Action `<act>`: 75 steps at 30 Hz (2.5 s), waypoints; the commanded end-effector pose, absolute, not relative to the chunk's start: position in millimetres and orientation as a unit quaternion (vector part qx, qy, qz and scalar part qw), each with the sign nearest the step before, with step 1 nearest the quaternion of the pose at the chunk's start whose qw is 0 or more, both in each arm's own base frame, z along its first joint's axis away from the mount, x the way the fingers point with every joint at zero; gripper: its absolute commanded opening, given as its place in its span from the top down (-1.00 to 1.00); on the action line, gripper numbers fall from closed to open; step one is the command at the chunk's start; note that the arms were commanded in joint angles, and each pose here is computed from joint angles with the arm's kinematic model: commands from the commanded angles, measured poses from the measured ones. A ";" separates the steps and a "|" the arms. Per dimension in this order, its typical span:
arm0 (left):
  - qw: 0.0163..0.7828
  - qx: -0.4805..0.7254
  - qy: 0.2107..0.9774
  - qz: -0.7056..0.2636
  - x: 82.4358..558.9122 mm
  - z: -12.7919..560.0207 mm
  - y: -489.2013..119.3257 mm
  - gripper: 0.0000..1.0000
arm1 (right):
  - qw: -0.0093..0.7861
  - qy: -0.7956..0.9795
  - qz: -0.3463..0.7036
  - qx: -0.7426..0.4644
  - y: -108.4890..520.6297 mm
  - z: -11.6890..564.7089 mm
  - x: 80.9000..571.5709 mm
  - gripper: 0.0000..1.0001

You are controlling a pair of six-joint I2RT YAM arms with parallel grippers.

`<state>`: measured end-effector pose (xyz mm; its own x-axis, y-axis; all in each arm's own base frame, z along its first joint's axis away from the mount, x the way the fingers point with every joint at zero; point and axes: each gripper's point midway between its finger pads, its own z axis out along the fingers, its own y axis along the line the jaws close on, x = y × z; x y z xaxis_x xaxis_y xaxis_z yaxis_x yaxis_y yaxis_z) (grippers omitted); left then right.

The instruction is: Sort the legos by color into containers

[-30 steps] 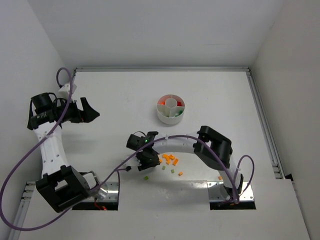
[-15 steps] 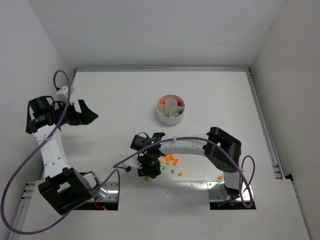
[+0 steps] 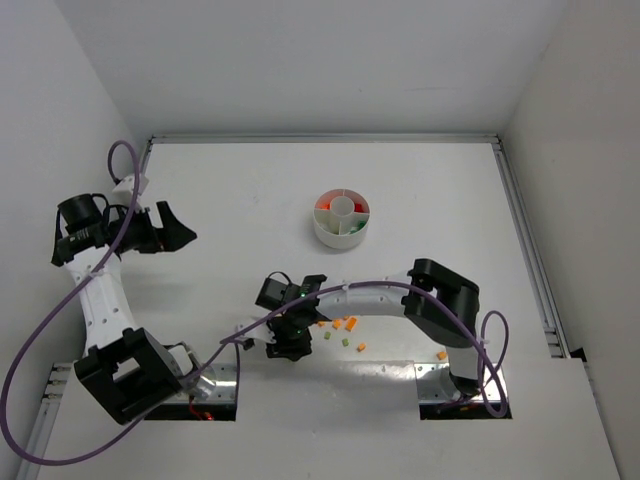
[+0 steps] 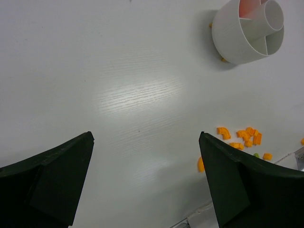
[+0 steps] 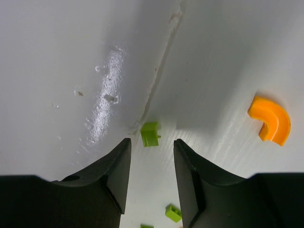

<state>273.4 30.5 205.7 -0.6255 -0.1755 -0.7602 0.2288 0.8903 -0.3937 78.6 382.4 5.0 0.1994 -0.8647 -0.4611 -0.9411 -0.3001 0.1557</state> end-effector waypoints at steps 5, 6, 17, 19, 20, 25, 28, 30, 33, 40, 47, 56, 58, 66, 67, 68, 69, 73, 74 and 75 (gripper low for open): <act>0.439 0.023 0.869 -0.226 271.9 205.3 36.3 -0.99 | 0.093 0.575 0.242 -0.776 391.2 -8.7 74.5 0.22; 0.439 0.023 0.869 -0.226 271.9 205.3 36.3 -0.99 | 0.092 0.572 0.242 -0.778 391.9 -8.7 70.9 0.25; 0.436 0.012 0.873 -0.217 272.2 199.6 47.2 -0.99 | 0.099 0.578 0.198 -0.785 377.5 -26.3 82.8 0.84; 0.437 0.018 0.871 -0.225 273.2 199.4 45.2 -0.99 | 0.111 0.592 0.195 -0.774 376.0 -17.0 94.0 0.89; 0.444 0.022 0.869 -0.220 275.9 203.3 47.2 -0.99 | 0.117 0.599 0.183 -0.771 372.5 -12.7 101.7 0.93; 0.464 0.021 0.857 -0.223 286.8 213.4 50.2 -0.99 | 0.172 0.652 0.162 -0.720 338.0 26.1 153.9 1.00; 0.476 0.011 0.850 -0.227 293.2 217.5 52.0 -0.99 | 0.198 0.676 0.153 -0.693 325.7 49.2 185.9 1.00; 0.483 0.005 0.846 -0.226 297.3 218.2 54.1 -0.99 | 0.206 0.690 0.150 -0.677 322.5 63.3 204.0 1.00; 0.487 -0.002 0.846 -0.217 302.3 216.9 57.1 -0.99 | 0.239 0.712 0.156 -0.642 334.3 87.5 250.9 1.00; 0.496 0.000 0.848 -0.186 314.3 222.9 52.9 -0.99 | 0.309 0.742 0.132 -0.580 340.1 128.0 356.1 1.00; 0.498 0.003 0.848 -0.182 316.2 223.4 52.5 -0.99 | 0.293 0.760 0.113 -0.569 317.7 109.3 369.6 1.00; 0.496 -0.001 0.848 -0.189 316.7 221.3 48.9 -0.99 | 0.309 0.765 0.036 -0.564 295.5 103.6 393.1 1.00; 0.496 -0.001 0.848 -0.189 316.7 221.3 48.9 -0.99 | 0.310 0.768 0.020 -0.560 290.6 104.1 396.5 0.97; 0.495 -0.004 0.849 -0.186 317.0 218.3 50.5 -0.99 | 0.307 0.772 0.003 -0.557 286.9 99.0 402.0 0.34; 0.495 -0.004 0.849 -0.186 317.0 218.3 50.5 -0.99 | 0.311 0.770 0.011 -0.558 289.5 102.9 400.4 0.26; 0.495 -0.004 0.849 -0.186 317.0 218.3 50.5 -0.99 | 0.305 0.770 0.015 -0.560 289.3 101.6 397.6 0.24; 0.495 -0.004 0.849 -0.186 317.0 218.3 50.5 -0.99 | 0.309 0.768 0.022 -0.561 291.4 105.6 396.3 0.24; 0.498 -0.003 0.848 -0.179 314.3 219.6 50.2 -0.99 | 0.304 0.746 0.065 -0.588 298.8 117.1 378.3 0.25; 0.498 -0.003 0.848 -0.179 314.3 219.6 50.2 -0.99 | 0.303 0.726 0.071 -0.613 299.0 120.4 372.9 0.39; 0.498 -0.003 0.848 -0.179 314.3 219.6 50.2 -0.99 | 0.293 0.710 0.101 -0.632 299.9 125.1 355.3 0.50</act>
